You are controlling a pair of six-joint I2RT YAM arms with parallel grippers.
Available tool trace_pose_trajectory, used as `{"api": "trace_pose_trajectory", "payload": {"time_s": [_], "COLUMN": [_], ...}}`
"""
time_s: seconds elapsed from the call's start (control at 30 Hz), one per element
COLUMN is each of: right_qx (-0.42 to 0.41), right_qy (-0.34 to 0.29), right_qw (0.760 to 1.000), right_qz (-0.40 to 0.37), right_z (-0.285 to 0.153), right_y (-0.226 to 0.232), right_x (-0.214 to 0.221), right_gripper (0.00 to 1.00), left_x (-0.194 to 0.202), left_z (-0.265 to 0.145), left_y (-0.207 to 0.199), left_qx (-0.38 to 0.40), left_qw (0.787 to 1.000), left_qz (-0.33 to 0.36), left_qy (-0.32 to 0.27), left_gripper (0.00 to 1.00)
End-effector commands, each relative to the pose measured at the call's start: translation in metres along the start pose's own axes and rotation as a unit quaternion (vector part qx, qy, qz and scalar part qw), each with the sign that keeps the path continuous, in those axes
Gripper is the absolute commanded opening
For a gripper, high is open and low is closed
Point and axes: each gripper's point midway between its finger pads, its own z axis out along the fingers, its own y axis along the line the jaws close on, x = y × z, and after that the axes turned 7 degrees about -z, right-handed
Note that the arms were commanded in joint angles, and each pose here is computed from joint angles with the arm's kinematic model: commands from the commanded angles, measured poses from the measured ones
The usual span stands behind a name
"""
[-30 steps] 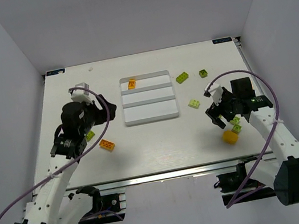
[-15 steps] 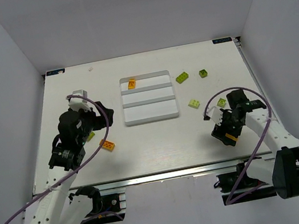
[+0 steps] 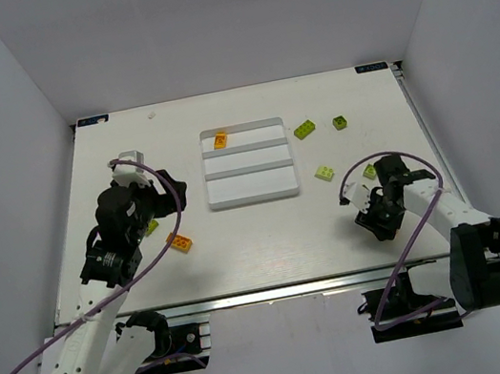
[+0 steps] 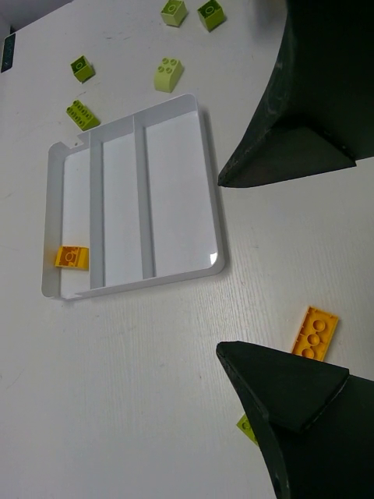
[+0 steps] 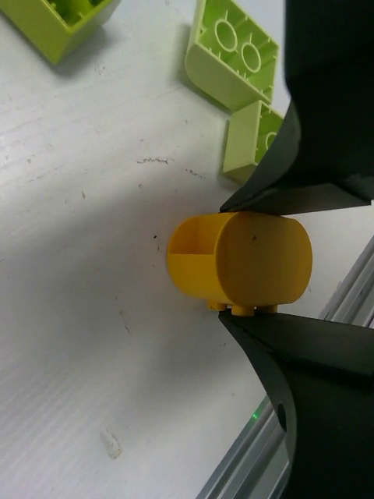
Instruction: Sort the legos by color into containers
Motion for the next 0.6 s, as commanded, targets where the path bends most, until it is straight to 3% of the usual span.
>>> {"api": "trace_pose_trajectory", "payload": {"time_s": [0.0, 0.07, 0.17, 0.43, 0.53, 0.57], "right_qx": [0.011, 0.012, 0.001, 0.051, 0.086, 0.084], "right_qy": [-0.02, -0.051, -0.106, -0.247, -0.286, -0.281], "right_qw": [1.0, 0.998, 0.994, 0.962, 0.948, 0.95], "right_qz": [-0.016, -0.023, -0.035, -0.101, -0.113, -0.107], "right_z": [-0.004, -0.016, -0.034, -0.095, -0.105, -0.089], "right_y": [-0.009, -0.016, -0.021, -0.083, -0.111, -0.123], "right_x": [-0.012, -0.03, -0.066, -0.229, -0.293, -0.305], "right_gripper": [0.24, 0.1, 0.05, 0.03, 0.03, 0.03], "left_x": [-0.001, 0.0, -0.001, 0.002, 0.004, 0.005], "left_z": [-0.001, -0.001, -0.001, -0.002, -0.001, 0.0], "left_y": [0.002, 0.002, -0.003, -0.009, -0.005, -0.005], "left_qx": [-0.006, -0.004, 0.011, 0.038, 0.031, 0.03], "left_qw": [1.0, 1.0, 1.0, 0.999, 0.999, 0.999], "left_qz": [0.007, 0.01, 0.017, 0.036, 0.043, 0.044], "left_qy": [-0.004, -0.003, -0.006, -0.009, -0.008, -0.008], "left_gripper": [0.89, 0.89, 0.89, 0.89, 0.89, 0.89]}}
